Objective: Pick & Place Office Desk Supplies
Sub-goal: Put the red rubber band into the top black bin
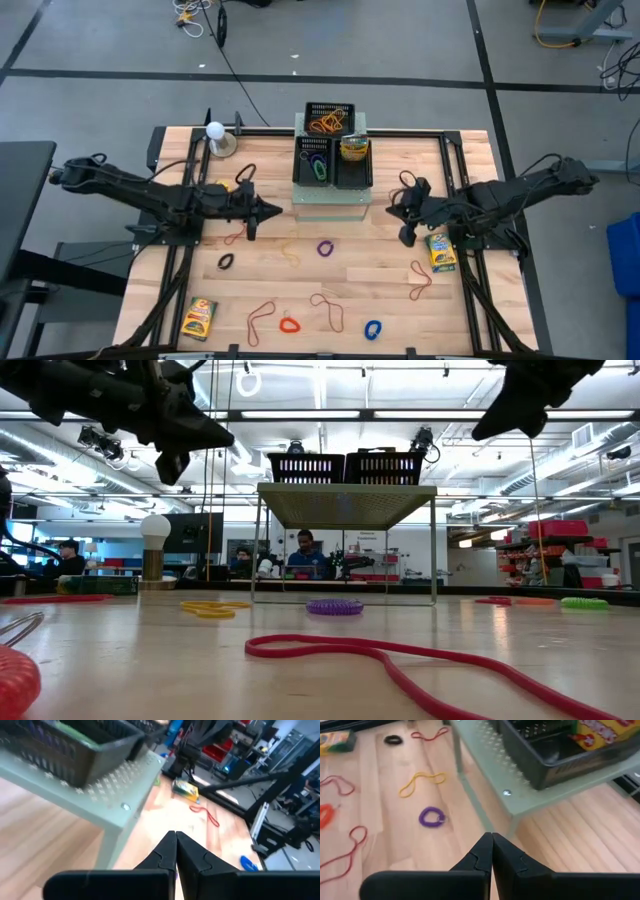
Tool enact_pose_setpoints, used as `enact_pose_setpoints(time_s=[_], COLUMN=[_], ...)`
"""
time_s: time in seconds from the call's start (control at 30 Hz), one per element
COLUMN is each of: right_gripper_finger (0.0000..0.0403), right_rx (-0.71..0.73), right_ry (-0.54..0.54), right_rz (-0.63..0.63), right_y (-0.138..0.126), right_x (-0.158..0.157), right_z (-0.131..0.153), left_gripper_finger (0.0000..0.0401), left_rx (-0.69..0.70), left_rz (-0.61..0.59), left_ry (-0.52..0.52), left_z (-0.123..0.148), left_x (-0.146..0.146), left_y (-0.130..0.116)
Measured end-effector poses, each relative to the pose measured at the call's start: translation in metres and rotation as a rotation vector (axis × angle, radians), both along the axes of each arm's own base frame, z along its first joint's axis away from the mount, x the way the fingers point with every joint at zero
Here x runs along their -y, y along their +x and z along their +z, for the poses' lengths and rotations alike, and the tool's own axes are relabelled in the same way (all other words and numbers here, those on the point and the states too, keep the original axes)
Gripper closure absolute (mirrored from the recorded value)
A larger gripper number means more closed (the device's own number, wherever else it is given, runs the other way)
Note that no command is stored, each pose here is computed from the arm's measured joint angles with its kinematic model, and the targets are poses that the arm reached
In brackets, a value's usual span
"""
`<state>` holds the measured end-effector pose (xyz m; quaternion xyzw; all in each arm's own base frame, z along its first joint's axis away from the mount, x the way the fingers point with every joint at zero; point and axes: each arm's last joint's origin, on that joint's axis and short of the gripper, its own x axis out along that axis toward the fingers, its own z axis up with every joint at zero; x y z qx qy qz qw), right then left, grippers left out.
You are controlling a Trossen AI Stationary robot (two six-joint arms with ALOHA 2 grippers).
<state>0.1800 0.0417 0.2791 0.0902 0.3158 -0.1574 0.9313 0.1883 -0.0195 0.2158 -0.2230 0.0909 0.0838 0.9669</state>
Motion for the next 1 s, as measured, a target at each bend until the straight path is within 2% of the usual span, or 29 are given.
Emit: enact_pose_setpoints(time_s=[0.17,0.27,0.4,0.53,0.73,1.0], right_gripper_finger=[0.0398,0.0399,0.04,0.0395,0.0381,0.0379], right_rx=[0.061,0.16,0.29,0.321,0.338,0.337], right_ry=[-0.007,0.062,0.124,0.126,0.12,0.085], right_rz=[0.085,0.159,0.231,0.207,0.176,0.141], right_y=[-0.005,-0.009,-0.015,-0.024,-0.032,-0.033], right_x=[-0.003,-0.001,0.006,0.015,0.021,0.023], right_z=[-0.005,-0.016,-0.03,-0.044,-0.05,-0.051], left_gripper_finger=[0.0393,0.0393,0.0393,0.0393,0.0392,0.0392], left_rx=[-0.032,-0.035,-0.105,-0.236,-0.379,-0.454], left_rz=[-0.027,-0.046,-0.092,-0.112,-0.114,-0.103], left_ry=[-0.005,-0.01,-0.023,-0.002,-0.033,-0.069], left_z=[-0.004,-0.004,0.0,0.005,0.008,0.006], left_x=[0.006,0.009,0.014,0.018,0.023,0.029], left_y=[0.0,-0.001,0.0,0.001,0.0,0.0])
